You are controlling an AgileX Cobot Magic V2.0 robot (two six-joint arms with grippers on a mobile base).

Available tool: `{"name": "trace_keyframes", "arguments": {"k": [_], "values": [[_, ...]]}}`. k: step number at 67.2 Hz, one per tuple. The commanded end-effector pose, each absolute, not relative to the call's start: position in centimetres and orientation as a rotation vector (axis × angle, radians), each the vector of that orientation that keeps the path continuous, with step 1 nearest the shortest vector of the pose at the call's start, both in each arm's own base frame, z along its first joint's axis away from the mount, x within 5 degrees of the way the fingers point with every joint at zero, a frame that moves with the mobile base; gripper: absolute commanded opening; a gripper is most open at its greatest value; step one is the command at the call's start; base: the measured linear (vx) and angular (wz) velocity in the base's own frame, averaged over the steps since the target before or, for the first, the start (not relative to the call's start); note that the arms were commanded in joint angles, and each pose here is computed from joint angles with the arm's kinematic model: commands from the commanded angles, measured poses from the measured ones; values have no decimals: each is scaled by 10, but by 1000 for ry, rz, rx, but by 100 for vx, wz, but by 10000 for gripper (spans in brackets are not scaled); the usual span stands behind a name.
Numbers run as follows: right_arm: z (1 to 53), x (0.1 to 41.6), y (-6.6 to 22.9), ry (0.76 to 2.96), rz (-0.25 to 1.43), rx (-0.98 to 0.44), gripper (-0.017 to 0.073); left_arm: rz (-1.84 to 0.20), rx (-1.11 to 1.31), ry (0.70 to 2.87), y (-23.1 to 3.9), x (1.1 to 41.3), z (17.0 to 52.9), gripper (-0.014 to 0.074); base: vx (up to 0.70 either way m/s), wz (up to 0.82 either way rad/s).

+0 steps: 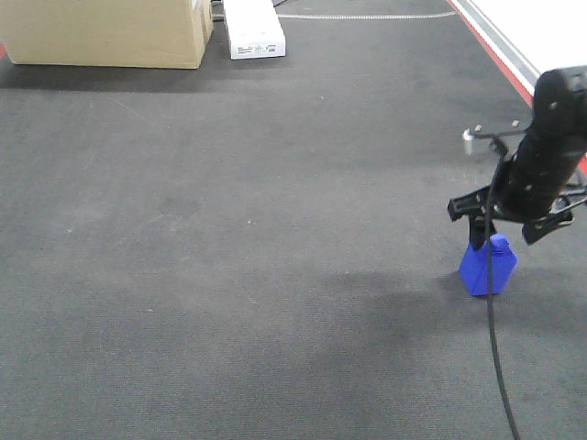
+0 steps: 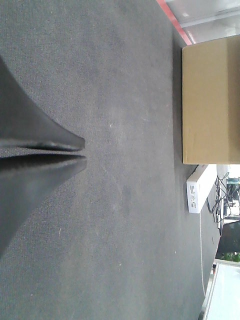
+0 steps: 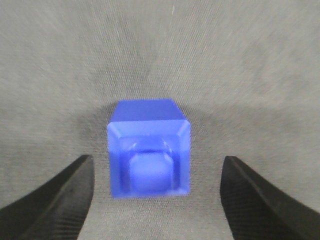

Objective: Pour parts from conveyor to right shelf
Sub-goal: 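Close the right gripper on the blue block, then lift the blue block with the right gripper and retract it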

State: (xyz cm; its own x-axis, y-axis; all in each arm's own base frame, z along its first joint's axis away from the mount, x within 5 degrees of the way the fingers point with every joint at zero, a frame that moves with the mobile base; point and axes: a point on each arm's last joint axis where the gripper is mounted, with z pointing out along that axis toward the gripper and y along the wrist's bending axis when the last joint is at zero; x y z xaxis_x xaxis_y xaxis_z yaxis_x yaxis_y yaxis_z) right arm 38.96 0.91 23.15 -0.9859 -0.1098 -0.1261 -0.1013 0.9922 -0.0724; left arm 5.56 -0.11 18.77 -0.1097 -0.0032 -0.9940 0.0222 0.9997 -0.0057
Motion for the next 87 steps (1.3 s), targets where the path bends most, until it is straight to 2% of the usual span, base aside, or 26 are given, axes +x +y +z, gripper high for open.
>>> {"name": "trace_keyframes", "arguments": {"k": [1,10,15,35,45,60,87], "values": [[247,392,9,2961,-116,-178,515,-35,13,1587,-2,55,201,-6,0,0],[231,397,9,2993,-117,-183,486,-35,13,1587,-2,55,201,-6,0,0],[227,400,9,2986,-116,-184,435,-35,13,1587,-2,55,201,-6,0,0],[260,395,9,2852,-112,-171,-10,-35,13,1587,-2,55,201,-6,0,0],[300,378,12,2745,-56,-155,-9,-35,13,1587,-2,55,201,-6,0,0],[357,332,21,2557,90,-227,-6,-35,13,1587,-2,55,201,-6,0,0],[355,213,14,2239,58,-142,-5,-35,13,1587,-2,55,201,-6,0,0]]}}
